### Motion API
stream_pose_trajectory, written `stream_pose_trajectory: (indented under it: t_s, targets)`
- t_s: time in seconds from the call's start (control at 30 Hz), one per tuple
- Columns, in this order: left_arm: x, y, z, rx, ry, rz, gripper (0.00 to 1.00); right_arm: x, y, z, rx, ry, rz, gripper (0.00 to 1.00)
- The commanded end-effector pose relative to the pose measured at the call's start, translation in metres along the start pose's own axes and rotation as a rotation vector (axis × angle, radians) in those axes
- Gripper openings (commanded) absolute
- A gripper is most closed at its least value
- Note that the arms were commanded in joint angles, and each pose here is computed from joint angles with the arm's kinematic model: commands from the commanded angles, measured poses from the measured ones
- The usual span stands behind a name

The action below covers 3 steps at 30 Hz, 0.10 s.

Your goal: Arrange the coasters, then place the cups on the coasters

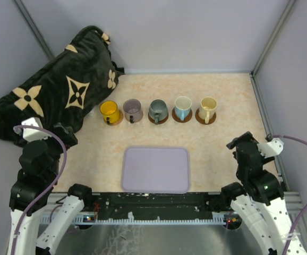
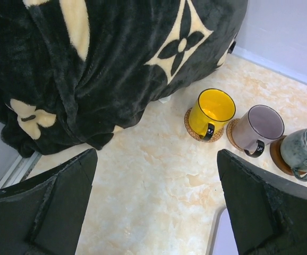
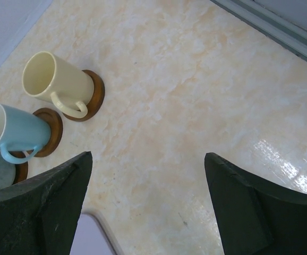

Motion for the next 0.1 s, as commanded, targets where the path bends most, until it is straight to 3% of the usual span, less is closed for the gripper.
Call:
stream_pose_trajectory:
  t_s: [0.0,0.07]
  targets:
    - [0.0025,0.0058,-0.0002,0.022,-0.003,-0.03,1.0,0.0039,0.014,-0.0007,-0.047,-0.005,-0.058,0.87]
    - [0.0026,0.0056,-0.0002,0.029,-0.005,-0.033,1.0,0.0039,0.0143,-0.0003,-0.046,-0.003,-0.059,0.88]
Point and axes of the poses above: each gripper's point midway between its finger pads, its own x axis back along the fingers, its own z axis along the line the jaws close on, y = z × x, the point moved 8 cm from there along x, back along the fingers, and after that the axes turned 15 degrees about x, right-handed, at the moved point
